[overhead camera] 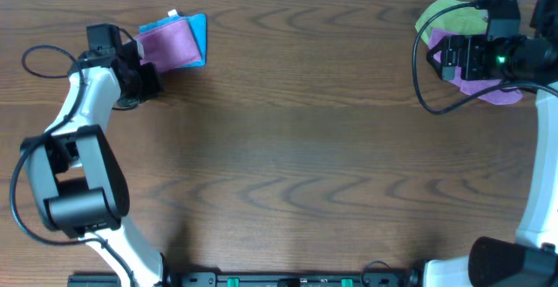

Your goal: Fold the cloth

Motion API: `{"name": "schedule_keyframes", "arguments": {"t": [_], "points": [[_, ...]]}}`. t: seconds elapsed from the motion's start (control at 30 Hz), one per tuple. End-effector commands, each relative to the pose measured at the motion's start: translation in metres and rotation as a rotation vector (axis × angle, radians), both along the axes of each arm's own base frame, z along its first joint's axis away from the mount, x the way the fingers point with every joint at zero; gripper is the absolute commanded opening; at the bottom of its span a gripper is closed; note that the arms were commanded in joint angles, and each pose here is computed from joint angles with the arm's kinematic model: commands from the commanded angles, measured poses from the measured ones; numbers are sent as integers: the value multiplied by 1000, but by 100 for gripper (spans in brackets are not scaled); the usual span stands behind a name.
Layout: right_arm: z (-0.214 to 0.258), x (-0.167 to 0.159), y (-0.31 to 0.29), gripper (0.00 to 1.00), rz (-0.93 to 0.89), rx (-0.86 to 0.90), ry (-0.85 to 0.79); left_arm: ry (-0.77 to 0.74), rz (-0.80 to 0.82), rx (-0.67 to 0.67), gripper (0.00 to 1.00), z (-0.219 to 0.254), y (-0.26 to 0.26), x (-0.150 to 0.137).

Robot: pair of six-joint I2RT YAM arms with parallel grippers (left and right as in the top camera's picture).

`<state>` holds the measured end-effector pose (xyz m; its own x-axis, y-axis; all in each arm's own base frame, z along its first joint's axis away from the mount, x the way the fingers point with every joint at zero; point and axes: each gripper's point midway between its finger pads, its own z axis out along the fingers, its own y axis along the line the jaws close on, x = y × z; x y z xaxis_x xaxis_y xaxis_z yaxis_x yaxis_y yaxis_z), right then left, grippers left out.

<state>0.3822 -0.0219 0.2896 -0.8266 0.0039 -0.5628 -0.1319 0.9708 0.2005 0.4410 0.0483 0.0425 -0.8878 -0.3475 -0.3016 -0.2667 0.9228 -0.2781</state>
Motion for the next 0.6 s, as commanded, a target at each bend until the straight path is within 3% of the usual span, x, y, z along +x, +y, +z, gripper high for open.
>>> {"name": "schedule_keyframes", "arguments": {"t": [0.0, 0.57], "points": [[4, -4, 4, 99, 19, -6, -15, 21, 12, 2, 6, -14, 1, 2], [4, -4, 4, 99, 19, -5, -15, -27, 17, 37, 6, -33, 8, 22]]}}
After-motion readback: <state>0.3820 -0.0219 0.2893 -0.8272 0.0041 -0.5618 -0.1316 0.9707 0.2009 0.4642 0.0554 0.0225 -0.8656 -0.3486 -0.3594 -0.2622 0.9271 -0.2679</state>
